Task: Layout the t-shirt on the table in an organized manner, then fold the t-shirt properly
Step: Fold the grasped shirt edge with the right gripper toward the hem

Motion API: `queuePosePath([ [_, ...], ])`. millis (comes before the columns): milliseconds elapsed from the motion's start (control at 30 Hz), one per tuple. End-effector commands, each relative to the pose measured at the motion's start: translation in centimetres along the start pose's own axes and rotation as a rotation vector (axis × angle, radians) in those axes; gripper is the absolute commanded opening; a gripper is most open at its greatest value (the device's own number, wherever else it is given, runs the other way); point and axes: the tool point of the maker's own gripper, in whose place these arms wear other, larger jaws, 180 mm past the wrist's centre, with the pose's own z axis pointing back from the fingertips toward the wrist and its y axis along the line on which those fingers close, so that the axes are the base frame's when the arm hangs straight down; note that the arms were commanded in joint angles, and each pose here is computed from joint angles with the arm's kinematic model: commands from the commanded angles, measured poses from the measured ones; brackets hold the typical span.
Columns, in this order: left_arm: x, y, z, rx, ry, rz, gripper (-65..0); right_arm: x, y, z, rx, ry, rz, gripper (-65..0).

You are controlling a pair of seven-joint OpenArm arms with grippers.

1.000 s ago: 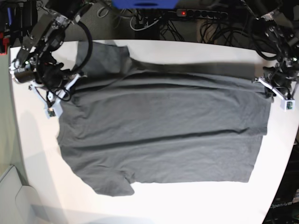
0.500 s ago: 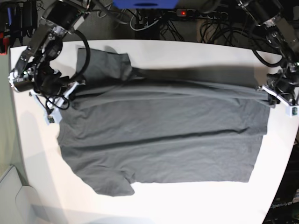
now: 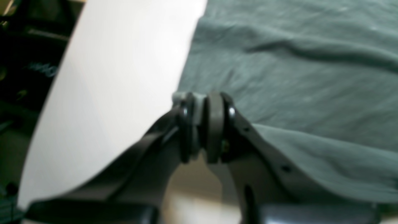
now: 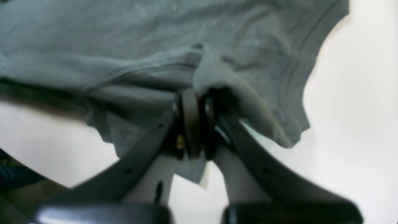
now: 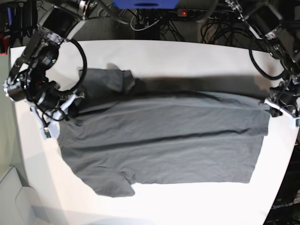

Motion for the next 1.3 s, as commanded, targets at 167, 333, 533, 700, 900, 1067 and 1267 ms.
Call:
queuePosePath([
  [167, 1.7, 0.2, -0.9, -0.014, -0.045, 0.029, -57.0, 3.3, -0.6, -1.0, 0.034, -0.057, -0.002, -64.8],
  [333, 1.7, 0.1, -1.7, -0.026, -0.038, 0.052, -57.0, 1.9, -1.5, -2.5, 0.062, 0.006, -0.038, -64.8],
  [533, 2.6, 1.1, -2.2, -0.021, -0.039, 0.061, -57.0, 1.2, -2.4, -3.4, 0.078, 0.05, -0.061, -64.7],
  [700, 3.5, 0.7, -3.1, -0.039, -0.048, 0.085, -57.0, 1.9, -3.1, -3.9, 0.088, 0.057, -0.072, -64.7],
  [900, 3.2, 0.4, -3.6, -0.051, -0.033, 0.096, -56.6, 4.0, -2.8, -4.0, 0.096, 0.025, -0.047, -64.6],
  [1067, 2.5, 0.3, -4.3, -0.063, -0.013, 0.119, -56.6, 4.4, -1.9, -4.4, 0.109, 0.043, 0.012, -64.6],
  [1267, 2.6, 1.1, -4.1, -0.05, -0.01, 0.113, -55.5, 3.6, -1.8, -4.5, 0.112, 0.056, 0.011, -64.2],
])
